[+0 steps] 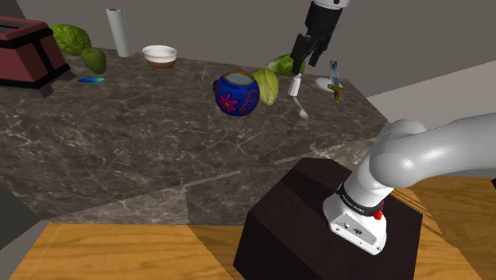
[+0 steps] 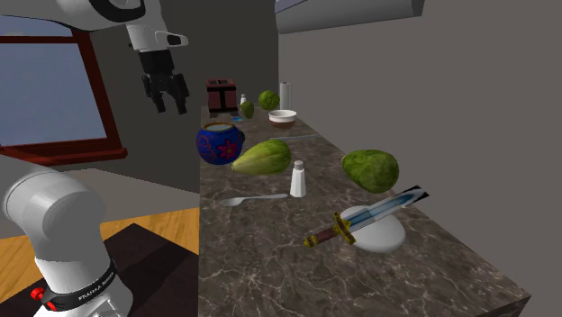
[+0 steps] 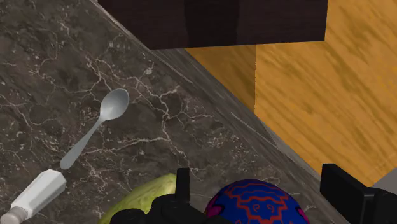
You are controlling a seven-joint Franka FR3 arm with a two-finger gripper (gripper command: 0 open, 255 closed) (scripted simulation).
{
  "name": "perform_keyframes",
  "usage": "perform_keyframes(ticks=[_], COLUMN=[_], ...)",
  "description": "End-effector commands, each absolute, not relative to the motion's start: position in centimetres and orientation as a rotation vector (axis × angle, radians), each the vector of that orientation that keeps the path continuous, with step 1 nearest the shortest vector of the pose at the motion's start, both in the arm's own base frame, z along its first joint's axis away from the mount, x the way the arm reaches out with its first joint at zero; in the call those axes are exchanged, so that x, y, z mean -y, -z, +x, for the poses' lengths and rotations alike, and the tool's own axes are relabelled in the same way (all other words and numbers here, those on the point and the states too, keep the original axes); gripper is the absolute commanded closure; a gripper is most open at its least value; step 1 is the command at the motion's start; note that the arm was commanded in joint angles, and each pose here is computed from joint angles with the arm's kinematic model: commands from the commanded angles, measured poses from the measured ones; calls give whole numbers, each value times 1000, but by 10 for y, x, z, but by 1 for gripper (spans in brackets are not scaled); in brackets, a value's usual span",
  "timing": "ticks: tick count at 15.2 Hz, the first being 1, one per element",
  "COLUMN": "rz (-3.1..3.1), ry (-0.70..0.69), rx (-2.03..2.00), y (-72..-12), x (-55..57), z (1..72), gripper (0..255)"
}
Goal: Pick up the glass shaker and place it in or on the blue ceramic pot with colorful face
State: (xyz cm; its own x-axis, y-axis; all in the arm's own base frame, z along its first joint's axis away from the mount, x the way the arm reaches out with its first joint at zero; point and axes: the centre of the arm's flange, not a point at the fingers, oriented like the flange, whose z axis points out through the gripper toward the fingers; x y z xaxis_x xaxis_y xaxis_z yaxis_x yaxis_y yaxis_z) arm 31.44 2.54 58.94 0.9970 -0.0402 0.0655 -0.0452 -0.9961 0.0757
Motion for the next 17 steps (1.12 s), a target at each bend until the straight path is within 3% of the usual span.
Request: perform_keyframes(ticks=[1,17], rz=[3062,3046], ry=[-98,-53], rx=[66,176], y=[-589,-515], x=[-25,147], z=[314,412], gripper=[0,0])
